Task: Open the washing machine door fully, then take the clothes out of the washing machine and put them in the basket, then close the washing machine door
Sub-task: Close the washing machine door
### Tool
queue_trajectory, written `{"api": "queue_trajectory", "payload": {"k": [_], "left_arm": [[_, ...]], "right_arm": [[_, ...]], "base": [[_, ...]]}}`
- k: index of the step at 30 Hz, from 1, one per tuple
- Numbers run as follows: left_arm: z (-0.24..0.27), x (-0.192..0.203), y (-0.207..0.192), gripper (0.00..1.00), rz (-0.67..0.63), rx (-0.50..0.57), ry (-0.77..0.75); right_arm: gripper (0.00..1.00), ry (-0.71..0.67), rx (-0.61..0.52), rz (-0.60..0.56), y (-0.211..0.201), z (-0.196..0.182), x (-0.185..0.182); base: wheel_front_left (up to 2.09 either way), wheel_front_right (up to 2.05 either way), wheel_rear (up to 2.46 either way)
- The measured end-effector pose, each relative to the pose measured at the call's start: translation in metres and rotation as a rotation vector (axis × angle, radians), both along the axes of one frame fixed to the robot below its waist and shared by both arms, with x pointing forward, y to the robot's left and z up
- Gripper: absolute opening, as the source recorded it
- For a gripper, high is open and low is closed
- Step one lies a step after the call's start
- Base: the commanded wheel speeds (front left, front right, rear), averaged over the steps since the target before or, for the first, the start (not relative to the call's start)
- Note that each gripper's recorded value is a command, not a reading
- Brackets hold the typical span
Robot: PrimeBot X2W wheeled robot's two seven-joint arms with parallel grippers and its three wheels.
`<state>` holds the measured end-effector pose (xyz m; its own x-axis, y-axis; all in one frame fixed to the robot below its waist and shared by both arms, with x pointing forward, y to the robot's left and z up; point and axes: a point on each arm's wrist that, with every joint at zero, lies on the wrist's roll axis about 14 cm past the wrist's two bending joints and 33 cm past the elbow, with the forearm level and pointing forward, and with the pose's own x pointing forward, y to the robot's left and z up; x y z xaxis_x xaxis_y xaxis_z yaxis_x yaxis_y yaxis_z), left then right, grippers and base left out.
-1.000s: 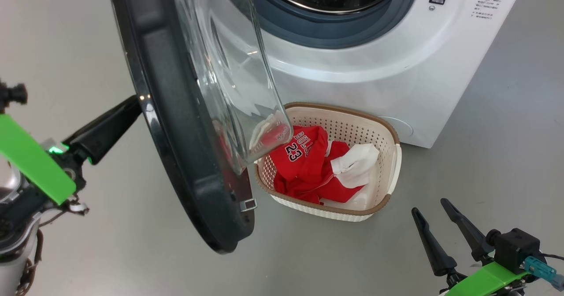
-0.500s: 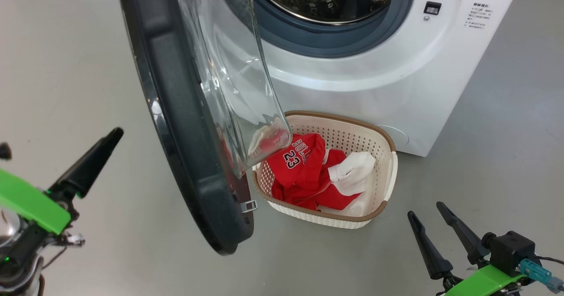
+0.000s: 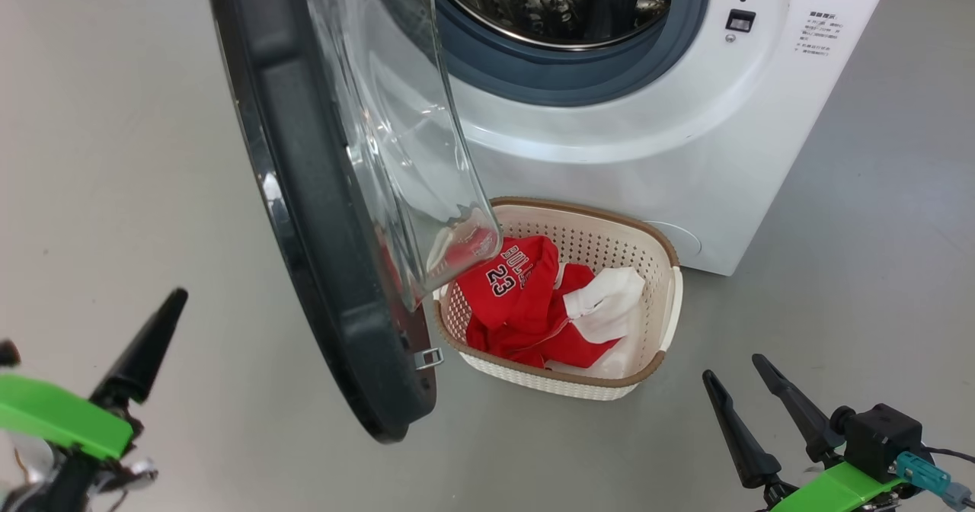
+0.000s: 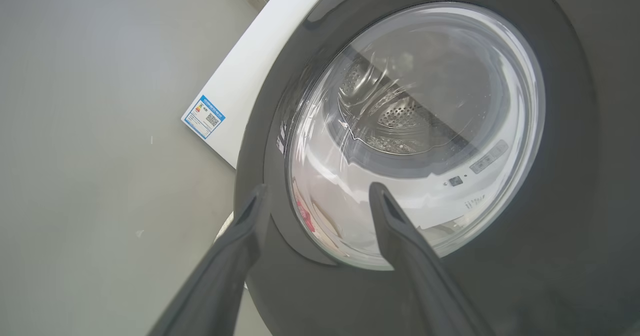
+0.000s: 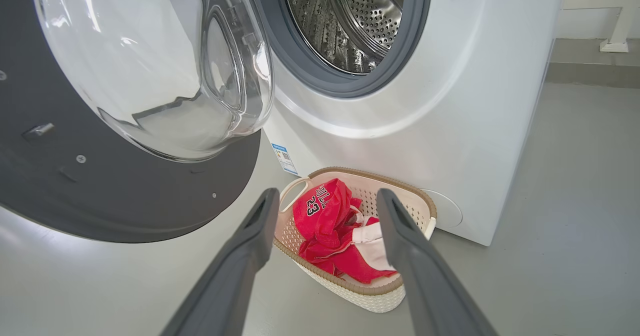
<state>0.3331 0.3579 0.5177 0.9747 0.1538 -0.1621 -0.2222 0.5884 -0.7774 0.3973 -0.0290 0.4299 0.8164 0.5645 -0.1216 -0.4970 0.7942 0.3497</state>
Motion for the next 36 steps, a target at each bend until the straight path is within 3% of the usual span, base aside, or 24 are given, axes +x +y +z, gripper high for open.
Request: {"api": "queue_trajectory", "payload": {"k": [16,27,36], "left_arm": [[-0.048,-0.019,-0.012,1.00,0.150,0.019,0.022],[-0.089,-0.036,-0.026,1.00,0.123,0.177,0.148],[-0.080,-0.030,-0.021,1.00,0.169,0.325,0.126]], "right_arm": [[1.00,0.011,-0.001,-0.011,-0.003,-0.004,0.000],[1.00,0.017,-0.002,-0.018,-0.006,-0.006,0.002],[1.00,0.015,-0.002,-0.018,-0.006,-0.006,0.003]], "base": [[0.00,0.00,0.00],[0.00,0.00,0.00],[0.00,0.00,0.00]]}}
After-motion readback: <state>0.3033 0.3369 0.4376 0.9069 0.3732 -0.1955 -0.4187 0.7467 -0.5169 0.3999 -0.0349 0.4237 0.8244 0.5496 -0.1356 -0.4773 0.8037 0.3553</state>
